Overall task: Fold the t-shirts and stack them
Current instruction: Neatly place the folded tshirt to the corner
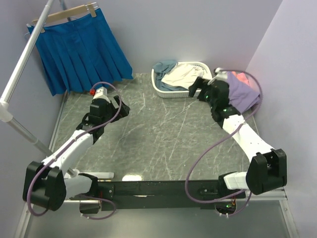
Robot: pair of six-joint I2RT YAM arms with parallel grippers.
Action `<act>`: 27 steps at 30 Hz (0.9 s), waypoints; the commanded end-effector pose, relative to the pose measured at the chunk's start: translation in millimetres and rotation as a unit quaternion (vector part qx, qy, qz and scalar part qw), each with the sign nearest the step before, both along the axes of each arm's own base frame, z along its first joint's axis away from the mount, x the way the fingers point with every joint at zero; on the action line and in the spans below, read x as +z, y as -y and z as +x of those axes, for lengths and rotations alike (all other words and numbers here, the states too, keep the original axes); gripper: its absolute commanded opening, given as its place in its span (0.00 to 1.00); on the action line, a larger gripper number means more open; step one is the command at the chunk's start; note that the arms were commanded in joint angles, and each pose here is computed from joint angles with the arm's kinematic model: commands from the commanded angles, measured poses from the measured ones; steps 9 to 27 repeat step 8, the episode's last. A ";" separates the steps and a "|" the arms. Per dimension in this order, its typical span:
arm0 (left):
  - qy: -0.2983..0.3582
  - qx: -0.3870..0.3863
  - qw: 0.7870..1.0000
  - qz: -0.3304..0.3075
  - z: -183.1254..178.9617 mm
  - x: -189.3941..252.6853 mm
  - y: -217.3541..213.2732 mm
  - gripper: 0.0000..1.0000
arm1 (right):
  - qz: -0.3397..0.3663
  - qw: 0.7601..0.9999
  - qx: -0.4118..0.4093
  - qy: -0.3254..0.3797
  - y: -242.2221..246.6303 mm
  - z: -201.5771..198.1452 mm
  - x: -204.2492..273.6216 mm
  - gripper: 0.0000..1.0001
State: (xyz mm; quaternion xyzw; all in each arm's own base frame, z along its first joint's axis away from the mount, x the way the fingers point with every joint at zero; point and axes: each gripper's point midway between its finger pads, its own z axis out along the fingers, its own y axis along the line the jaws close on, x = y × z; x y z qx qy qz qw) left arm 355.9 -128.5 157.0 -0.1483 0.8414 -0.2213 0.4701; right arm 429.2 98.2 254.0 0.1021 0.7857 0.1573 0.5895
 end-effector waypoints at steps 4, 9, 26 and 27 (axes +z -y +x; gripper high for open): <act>0.071 0.044 0.996 0.004 -19.0 60.8 -23.1 0.99 | -0.037 0.995 0.082 -0.030 -43.1 -51.1 -32.9 1.00; 0.092 0.102 0.990 0.029 -31.8 76.1 -51.3 0.99 | -0.039 0.995 0.093 -0.019 -45.1 -67.9 -35.7 1.00; 0.092 0.102 0.990 0.029 -31.8 76.1 -51.3 0.99 | -0.039 0.995 0.093 -0.019 -45.1 -67.9 -35.7 1.00; 0.092 0.102 0.990 0.029 -31.8 76.1 -51.3 0.99 | -0.039 0.995 0.093 -0.019 -45.1 -67.9 -35.7 1.00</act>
